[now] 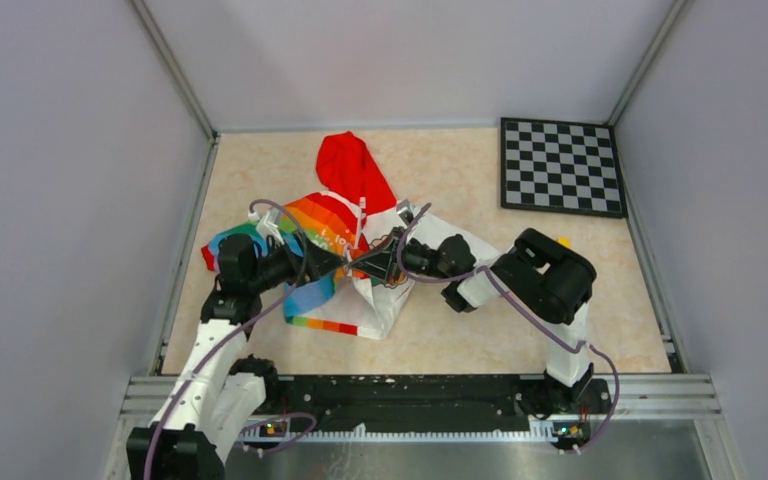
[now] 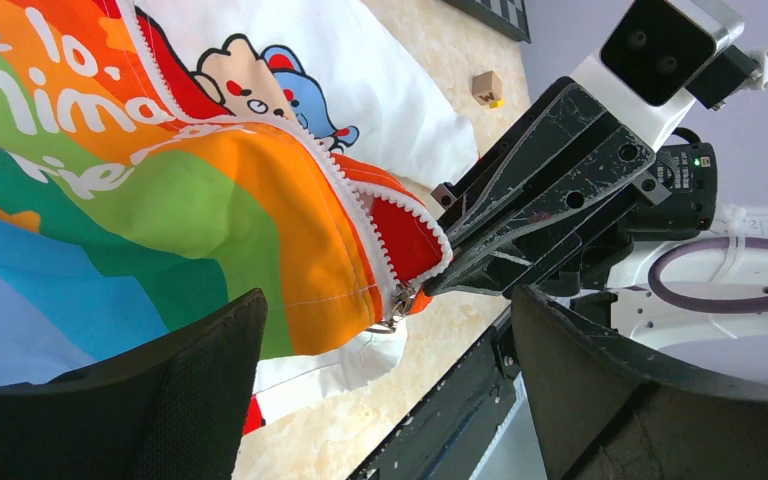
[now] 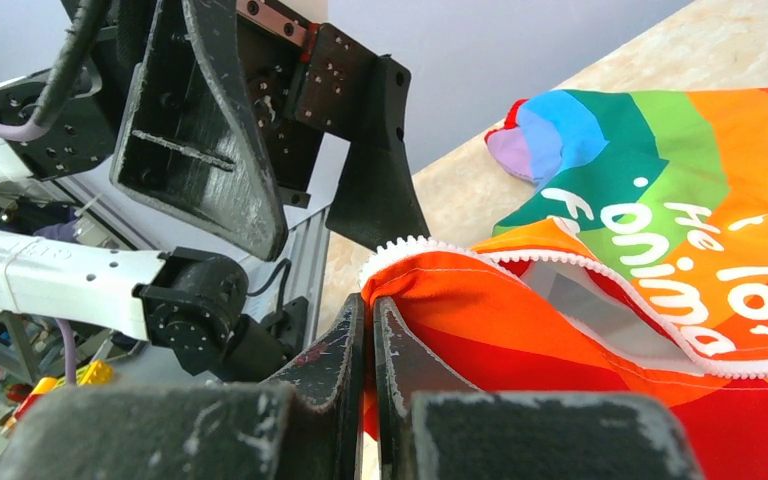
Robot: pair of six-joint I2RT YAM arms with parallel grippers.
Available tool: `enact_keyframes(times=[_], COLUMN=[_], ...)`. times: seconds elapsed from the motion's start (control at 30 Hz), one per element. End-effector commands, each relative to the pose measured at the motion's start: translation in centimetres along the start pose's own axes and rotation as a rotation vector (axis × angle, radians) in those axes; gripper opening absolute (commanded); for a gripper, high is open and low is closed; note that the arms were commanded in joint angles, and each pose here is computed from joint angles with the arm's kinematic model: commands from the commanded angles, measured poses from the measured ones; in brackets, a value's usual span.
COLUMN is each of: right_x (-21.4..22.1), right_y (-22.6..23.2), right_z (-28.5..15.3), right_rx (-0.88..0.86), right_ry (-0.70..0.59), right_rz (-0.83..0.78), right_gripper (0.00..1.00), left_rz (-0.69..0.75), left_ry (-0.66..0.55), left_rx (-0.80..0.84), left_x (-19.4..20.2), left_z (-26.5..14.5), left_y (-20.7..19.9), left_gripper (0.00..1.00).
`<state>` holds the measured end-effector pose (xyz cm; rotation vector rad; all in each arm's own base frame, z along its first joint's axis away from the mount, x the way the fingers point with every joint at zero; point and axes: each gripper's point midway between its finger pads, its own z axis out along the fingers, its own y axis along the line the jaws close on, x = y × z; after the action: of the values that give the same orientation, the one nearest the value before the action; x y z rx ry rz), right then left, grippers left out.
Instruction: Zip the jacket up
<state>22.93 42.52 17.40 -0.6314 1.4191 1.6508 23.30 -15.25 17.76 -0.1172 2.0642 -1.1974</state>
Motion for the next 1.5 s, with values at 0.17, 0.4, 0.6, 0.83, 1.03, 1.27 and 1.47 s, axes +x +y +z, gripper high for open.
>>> enact_keyframes(times=[0.17, 0.4, 0.6, 0.83, 1.03, 1.27, 1.47], right_x=[-5.5, -5.6, -5.7, -5.8, -5.9, -5.9, -6.0], right_y=[4.9, 4.9, 5.0, 5.1, 5.2, 5.3, 5.3], right_z=[0.5, 0.4, 0.5, 0.5, 0.5, 0.5, 0.5], right_rx=[-0.186, -0.184, -0.19, -0.191, -0.192, -0.195, -0.196], right_ry=[-0.164, -0.165, -0.167, -0.169, -0.172, -0.172, -0.173], right_rz=[-0.16, -0.166, -0.171, -0.177, -0.179, -0.179, -0.182], right_gripper=[0.0, 0.0, 0.0, 0.0, 0.0, 0.0, 0.0], left_rz=[-0.047, -0.124, -0.142, -0.166, -0.177, -0.167, -0.167], left_ry=[-0.069, -0.039, 0.035, 0.077, 0.113, 0.107, 0.108], left_rx=[0.139, 0.184, 0.216, 0.242, 0.267, 0.271, 0.287], left_x=[-1.4, -0.4, 0.6, 1.9, 2.2, 1.8, 1.5], left_z=[-0.5, -0.7, -0.8, -0.8, -0.6, -0.3, 0.0], left_y=[-0.5, 0.3, 0.4, 0.8, 0.8, 1.1, 1.1], left_gripper=[0.99, 0.78, 0.69, 0.62, 0.63, 0.53, 0.48])
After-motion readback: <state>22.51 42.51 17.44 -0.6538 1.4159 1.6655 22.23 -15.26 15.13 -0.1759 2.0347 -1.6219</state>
